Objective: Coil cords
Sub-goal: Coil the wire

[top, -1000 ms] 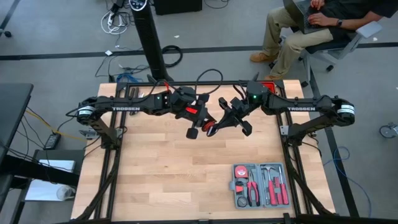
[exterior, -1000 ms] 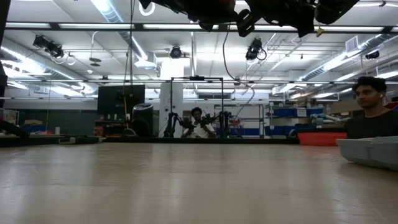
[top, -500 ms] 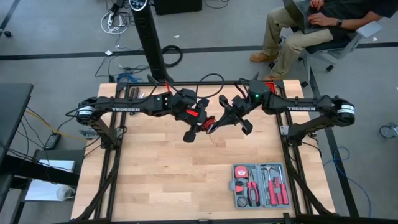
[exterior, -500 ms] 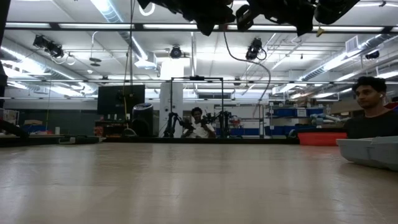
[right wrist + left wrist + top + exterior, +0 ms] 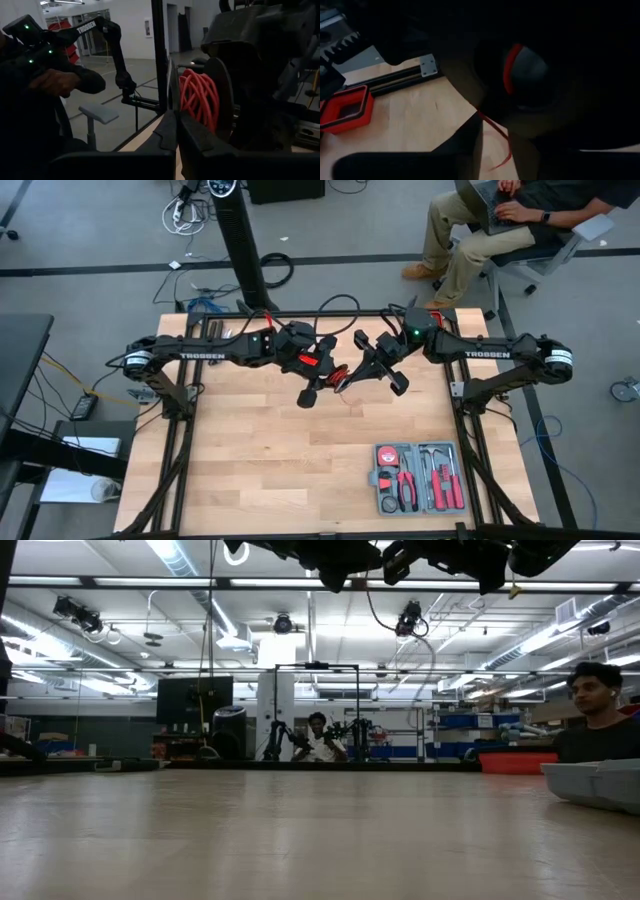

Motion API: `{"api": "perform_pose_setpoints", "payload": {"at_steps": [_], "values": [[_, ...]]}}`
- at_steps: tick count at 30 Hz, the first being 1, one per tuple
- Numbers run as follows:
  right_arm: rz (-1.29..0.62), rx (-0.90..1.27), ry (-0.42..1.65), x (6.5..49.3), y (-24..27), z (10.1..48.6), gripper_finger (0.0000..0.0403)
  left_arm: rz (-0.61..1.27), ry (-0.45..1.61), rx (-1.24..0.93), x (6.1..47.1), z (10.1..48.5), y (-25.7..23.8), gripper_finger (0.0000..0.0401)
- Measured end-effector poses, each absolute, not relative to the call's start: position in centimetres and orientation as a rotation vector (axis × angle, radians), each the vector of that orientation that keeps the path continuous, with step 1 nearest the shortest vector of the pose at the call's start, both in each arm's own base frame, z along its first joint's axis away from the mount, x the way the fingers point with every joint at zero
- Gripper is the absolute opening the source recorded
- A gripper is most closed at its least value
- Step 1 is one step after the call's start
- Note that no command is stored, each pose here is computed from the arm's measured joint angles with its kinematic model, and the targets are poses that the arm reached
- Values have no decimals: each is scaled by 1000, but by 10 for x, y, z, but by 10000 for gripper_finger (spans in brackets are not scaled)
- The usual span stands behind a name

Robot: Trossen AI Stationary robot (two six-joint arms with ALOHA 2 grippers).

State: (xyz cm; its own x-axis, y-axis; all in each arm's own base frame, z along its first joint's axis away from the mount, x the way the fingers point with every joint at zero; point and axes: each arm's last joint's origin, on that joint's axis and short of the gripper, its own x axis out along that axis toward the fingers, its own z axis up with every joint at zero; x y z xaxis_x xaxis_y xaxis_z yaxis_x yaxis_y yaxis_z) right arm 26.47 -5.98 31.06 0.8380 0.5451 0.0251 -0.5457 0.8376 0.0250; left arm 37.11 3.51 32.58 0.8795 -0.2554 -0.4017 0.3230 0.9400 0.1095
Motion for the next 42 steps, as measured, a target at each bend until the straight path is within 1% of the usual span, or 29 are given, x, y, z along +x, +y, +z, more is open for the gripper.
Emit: {"api": "perform_pose_setpoints", "payload": {"at_steps": [2, 4, 6, 15, 20, 24, 30, 36, 42], "values": [[576, 33, -17, 265, -60, 311, 1, -305, 404, 193, 371, 325, 33, 65], [578, 30, -20, 265, -60, 311, 1, -308, 408, 194, 371, 324, 33, 28], [579, 24, -22, 265, -60, 311, 1, -309, 409, 194, 371, 324, 33, 9], [580, -36, -52, 264, -59, 313, 1, -321, 417, 180, 370, 323, 32, 2], [553, -57, -61, 264, -60, 313, 1, -363, 436, 81, 369, 323, 31, 2], [537, -25, -12, 262, -64, 309, 1, -366, 489, -7, 367, 319, 30, 3], [508, 41, 113, 259, -71, 296, 1, -368, 579, -41, 361, 313, 30, 15], [511, 92, 165, 257, -72, 292, 1, -352, 600, -27, 360, 311, 33, 16], [502, 189, 210, 256, -71, 289, 1, -288, 632, 113, 358, 323, 34, 17]]}}
